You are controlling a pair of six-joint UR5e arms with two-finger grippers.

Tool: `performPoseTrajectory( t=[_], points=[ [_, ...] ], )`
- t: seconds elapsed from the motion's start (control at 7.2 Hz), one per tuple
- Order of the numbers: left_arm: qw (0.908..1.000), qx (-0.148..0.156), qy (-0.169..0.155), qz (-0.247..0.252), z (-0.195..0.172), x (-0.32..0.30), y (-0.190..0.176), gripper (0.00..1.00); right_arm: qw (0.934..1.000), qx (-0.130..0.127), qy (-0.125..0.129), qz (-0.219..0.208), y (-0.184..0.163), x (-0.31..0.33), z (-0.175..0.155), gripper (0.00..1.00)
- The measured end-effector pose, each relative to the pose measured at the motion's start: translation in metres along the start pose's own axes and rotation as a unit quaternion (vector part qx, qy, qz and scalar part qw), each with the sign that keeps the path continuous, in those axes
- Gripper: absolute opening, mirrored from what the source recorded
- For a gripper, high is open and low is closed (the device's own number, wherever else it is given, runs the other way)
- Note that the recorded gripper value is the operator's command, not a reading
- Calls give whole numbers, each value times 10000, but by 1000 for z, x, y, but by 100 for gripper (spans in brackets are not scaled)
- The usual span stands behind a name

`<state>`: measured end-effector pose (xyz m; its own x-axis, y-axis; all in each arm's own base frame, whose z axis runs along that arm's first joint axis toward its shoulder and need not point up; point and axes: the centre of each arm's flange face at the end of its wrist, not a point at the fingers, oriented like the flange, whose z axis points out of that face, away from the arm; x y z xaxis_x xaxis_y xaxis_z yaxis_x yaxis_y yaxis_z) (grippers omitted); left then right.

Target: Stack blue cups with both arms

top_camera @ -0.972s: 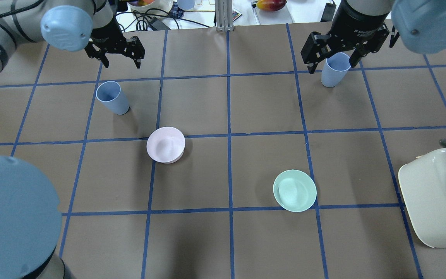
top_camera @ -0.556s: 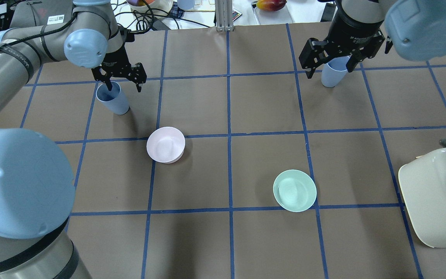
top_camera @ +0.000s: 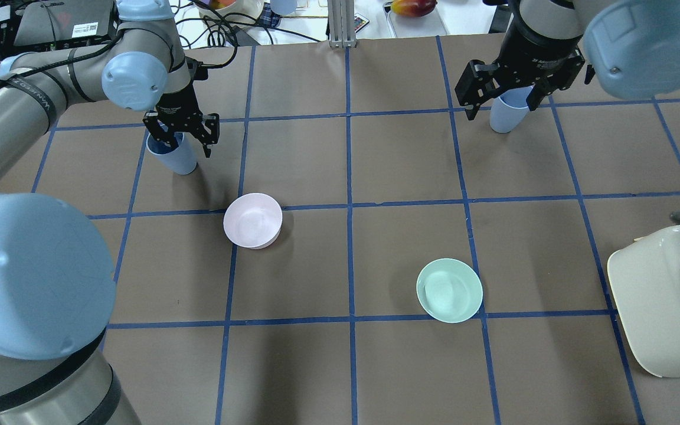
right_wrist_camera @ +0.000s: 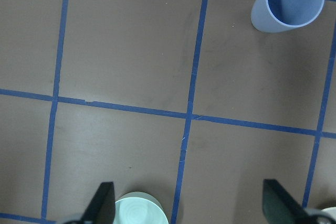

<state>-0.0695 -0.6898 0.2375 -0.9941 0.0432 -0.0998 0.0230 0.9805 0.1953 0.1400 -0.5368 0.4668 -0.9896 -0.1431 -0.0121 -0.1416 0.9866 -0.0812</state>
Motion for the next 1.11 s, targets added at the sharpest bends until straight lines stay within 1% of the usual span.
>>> performPoseTrajectory(
  t=[0.42, 0.69, 0.83, 0.97, 1.11],
  points=[
    [9998, 179, -40, 12, -22, -1, 3, 0, 10000, -12, 0, -4, 0, 0, 2, 100],
    [9990, 414, -82, 137, -50, 20, 13, 0, 10000, -21, 6, -6, 0, 0, 2, 100],
    [9979, 562, -105, 294, -67, 45, 22, 0, 10000, -28, 9, 2, 0, 2, 3, 100],
    [9958, 729, -144, 538, -84, 83, 32, 0, 10000, -34, 12, 16, -1, 3, 4, 100],
    [9922, 924, -178, 819, -96, 137, 42, 0, 10000, -38, 13, 22, 0, 4, 4, 100]
  ],
)
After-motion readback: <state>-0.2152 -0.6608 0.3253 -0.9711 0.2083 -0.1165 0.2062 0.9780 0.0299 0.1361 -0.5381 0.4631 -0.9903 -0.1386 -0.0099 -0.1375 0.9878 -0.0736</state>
